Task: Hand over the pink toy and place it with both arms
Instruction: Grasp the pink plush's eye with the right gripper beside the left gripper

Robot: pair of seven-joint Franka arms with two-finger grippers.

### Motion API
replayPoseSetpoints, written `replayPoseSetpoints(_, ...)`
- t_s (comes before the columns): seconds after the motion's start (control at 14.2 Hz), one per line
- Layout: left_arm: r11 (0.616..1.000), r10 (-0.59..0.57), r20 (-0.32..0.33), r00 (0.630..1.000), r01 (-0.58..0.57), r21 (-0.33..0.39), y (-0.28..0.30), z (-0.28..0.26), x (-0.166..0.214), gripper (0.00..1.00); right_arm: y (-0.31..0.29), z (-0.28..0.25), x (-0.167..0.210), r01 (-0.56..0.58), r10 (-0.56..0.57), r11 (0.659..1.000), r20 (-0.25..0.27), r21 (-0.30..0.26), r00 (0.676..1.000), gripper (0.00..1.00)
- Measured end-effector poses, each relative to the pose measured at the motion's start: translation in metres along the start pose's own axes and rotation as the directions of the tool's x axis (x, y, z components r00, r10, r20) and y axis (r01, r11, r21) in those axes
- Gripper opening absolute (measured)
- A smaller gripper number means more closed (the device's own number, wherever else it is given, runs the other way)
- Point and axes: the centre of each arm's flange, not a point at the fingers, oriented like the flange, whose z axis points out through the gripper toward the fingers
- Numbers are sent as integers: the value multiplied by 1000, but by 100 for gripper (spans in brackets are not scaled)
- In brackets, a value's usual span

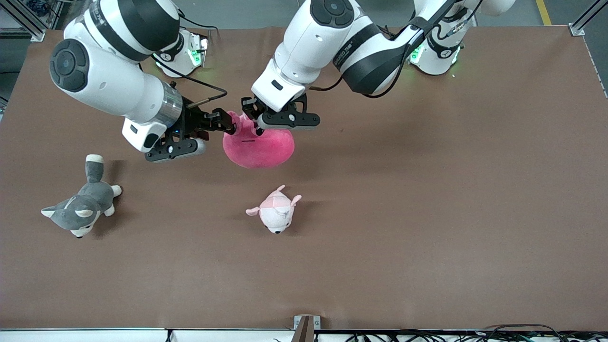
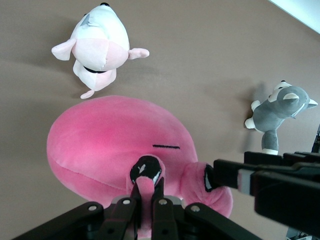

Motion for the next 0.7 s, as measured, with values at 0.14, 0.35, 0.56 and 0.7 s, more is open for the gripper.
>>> replayPoseSetpoints(0.14, 1000, 0, 0, 1000, 0, -1, 0, 0, 0, 9, -5, 1, -2, 2, -3, 1000, 7, 22, 1000, 73)
replayPoseSetpoints(0.35, 1000, 0, 0, 1000, 0, -1, 0, 0, 0, 9, -5, 0, -2, -4, 4, 999, 13, 45, 1000, 73)
replayPoseSetpoints(0.56, 1000, 5, 2, 1000, -5, 0, 2, 1, -4, 9, -6, 3, -5, -3, 1, 999, 42, 41, 999, 72)
replayPoseSetpoints(0.7, 1000, 7, 3, 1000, -7, 1, 3, 2, -6, 9, -7, 5, -7, -1, -1, 999, 58, 38, 998, 72)
